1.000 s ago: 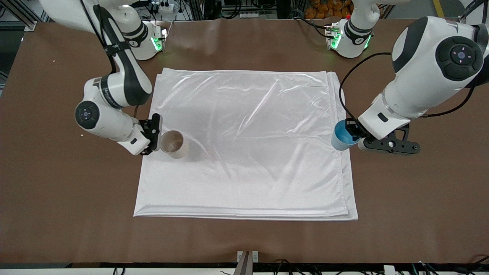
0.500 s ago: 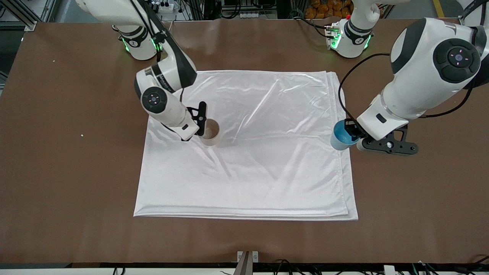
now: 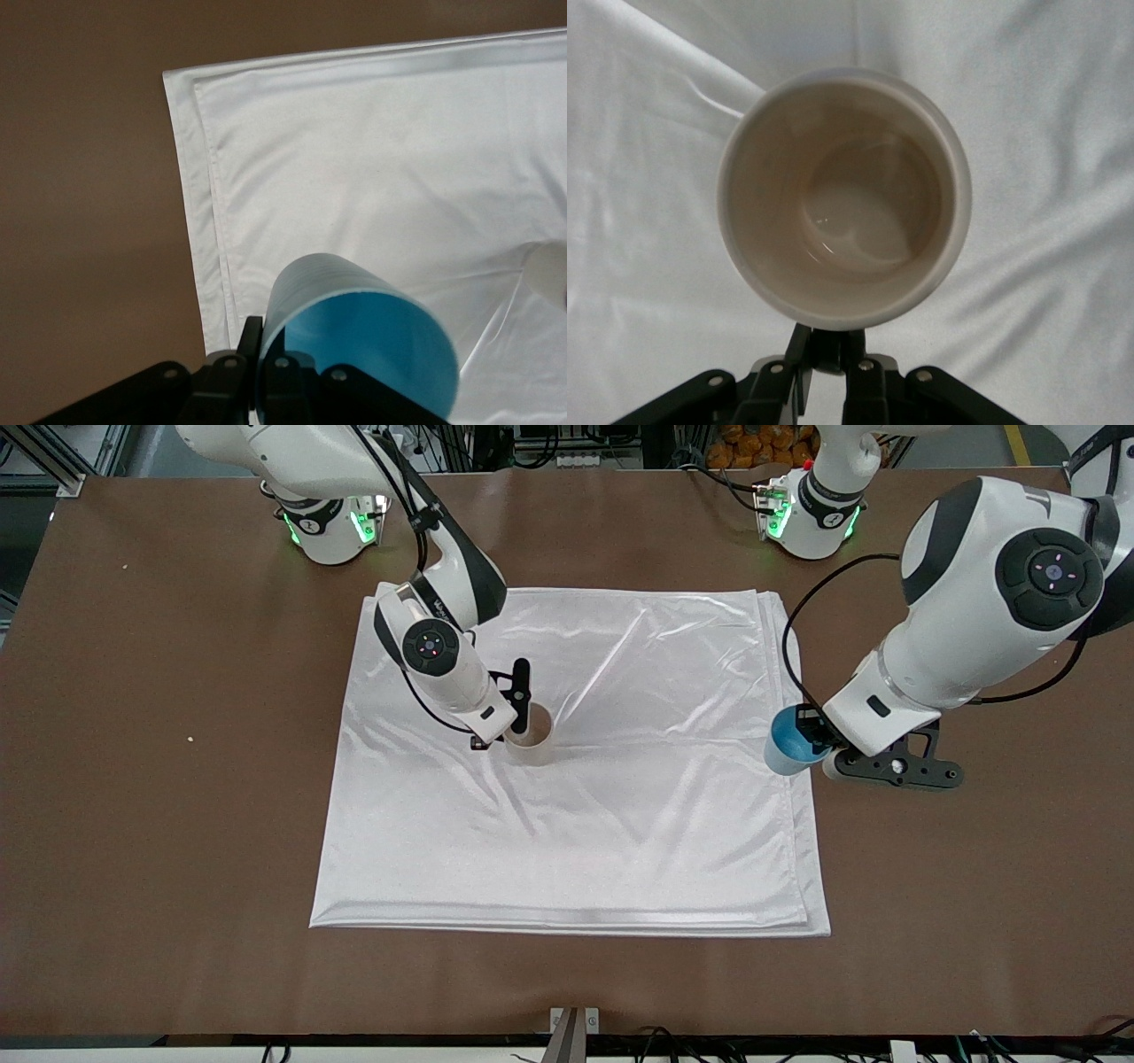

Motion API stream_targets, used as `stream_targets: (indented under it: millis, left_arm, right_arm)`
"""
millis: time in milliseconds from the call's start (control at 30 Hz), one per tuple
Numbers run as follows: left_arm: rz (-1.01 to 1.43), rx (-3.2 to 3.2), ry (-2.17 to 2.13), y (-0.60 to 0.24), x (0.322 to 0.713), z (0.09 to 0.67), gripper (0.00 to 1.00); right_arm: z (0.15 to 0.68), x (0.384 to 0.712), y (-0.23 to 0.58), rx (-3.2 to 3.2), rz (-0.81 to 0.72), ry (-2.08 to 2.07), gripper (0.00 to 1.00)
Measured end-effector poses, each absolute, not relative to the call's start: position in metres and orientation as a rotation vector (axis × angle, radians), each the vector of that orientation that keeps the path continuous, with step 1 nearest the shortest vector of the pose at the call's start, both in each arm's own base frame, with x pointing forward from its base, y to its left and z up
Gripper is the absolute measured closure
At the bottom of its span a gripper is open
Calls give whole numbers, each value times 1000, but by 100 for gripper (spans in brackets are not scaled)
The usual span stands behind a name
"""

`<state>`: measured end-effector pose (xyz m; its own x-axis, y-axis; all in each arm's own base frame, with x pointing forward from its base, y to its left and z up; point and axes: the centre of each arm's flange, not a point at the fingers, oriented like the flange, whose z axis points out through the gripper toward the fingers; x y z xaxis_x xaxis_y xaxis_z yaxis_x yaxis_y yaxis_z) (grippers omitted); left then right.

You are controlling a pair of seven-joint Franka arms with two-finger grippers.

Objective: Place blue cup into white mug on cloth

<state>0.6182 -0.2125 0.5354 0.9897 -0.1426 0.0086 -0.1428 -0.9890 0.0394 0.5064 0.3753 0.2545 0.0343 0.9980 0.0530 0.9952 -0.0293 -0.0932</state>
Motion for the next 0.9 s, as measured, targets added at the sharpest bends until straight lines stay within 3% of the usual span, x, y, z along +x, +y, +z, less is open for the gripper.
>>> stream_targets:
  millis: [667, 767, 900]
  left_arm:
    - [5, 3093, -204, -222, 615, 535, 96]
    - [4, 3093, -204, -222, 615, 534, 96]
    - [2, 3093, -203, -222, 616, 533, 96]
  right_arm:
    - [241, 511, 400, -2158, 4, -2147, 81]
    - [241, 511, 401, -2158, 0, -2148, 74]
    - [245, 513, 403, -2158, -13, -2150, 56]
